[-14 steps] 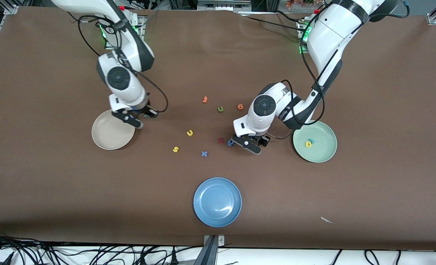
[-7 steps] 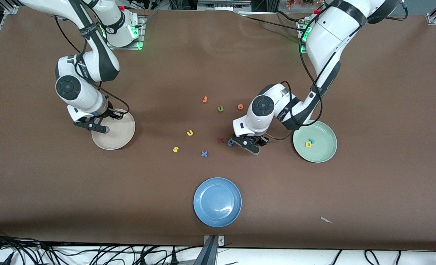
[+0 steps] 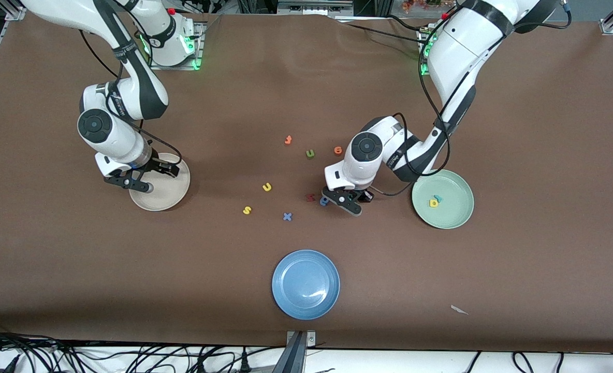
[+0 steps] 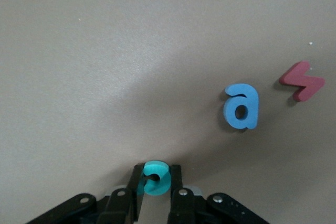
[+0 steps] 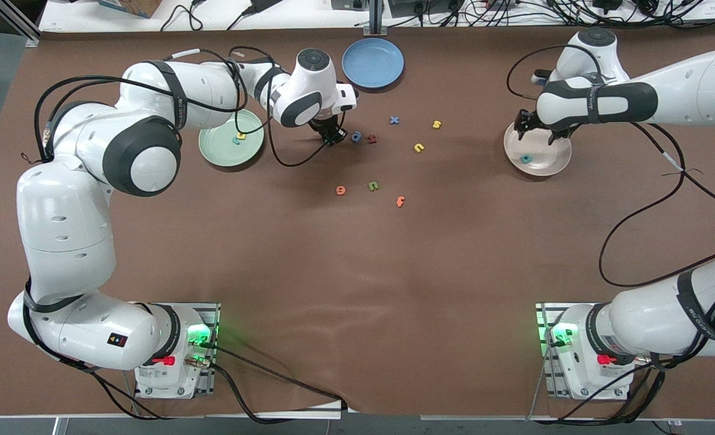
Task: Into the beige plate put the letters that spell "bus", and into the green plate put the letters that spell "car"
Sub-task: 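Place the teal d on the cream plate with the right gripper, then place the teal c on the green plate with the left gripper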
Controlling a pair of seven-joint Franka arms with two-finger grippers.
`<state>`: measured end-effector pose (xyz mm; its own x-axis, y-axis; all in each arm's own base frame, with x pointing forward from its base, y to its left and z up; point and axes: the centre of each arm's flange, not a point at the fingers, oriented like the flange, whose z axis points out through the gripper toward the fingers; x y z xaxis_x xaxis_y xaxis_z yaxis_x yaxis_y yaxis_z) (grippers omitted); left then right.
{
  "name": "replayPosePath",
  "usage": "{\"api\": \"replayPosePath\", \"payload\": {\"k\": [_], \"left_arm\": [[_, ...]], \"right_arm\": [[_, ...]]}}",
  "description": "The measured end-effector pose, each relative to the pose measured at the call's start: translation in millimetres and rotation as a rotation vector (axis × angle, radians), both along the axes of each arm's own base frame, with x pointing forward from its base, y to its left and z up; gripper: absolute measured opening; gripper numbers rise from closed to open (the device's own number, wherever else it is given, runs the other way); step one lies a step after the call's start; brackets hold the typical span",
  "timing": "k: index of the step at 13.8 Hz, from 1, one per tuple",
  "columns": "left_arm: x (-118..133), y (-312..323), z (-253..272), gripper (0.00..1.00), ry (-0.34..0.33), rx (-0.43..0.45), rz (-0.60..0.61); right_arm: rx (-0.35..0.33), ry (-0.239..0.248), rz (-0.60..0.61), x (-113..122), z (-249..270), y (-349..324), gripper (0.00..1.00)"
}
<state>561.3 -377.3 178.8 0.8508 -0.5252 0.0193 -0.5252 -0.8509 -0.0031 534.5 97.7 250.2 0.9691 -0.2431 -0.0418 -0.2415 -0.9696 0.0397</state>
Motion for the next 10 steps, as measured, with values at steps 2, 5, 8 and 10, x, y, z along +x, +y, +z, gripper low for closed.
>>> {"api": "replayPosePath", "payload": {"k": [2, 5, 8, 10], "left_arm": [[10.2, 8.4, 14.9, 0.24, 0.002, 0.024, -0.010], [35.0, 51.0, 59.6, 0.24, 0.015, 0.090, -0.025], [59.5, 120.2, 79.6, 0.24, 0.063, 0.142, -0.026], [74.2, 177.9, 76.2, 0.24, 0.114, 0.156, -0.033]], "right_arm": [[0.038, -0.027, -0.053, 11.0, 11.8, 32.5, 1.00], [0.064, -0.048, -0.168, 32.6, 7.9, 91.2, 1.00], [0.069, -0.046, -0.250, 50.3, -16.1, 136.4, 1.00], [0.074, -0.048, -0.277, 59.5, -29.1, 160.5, 1.00]]}}
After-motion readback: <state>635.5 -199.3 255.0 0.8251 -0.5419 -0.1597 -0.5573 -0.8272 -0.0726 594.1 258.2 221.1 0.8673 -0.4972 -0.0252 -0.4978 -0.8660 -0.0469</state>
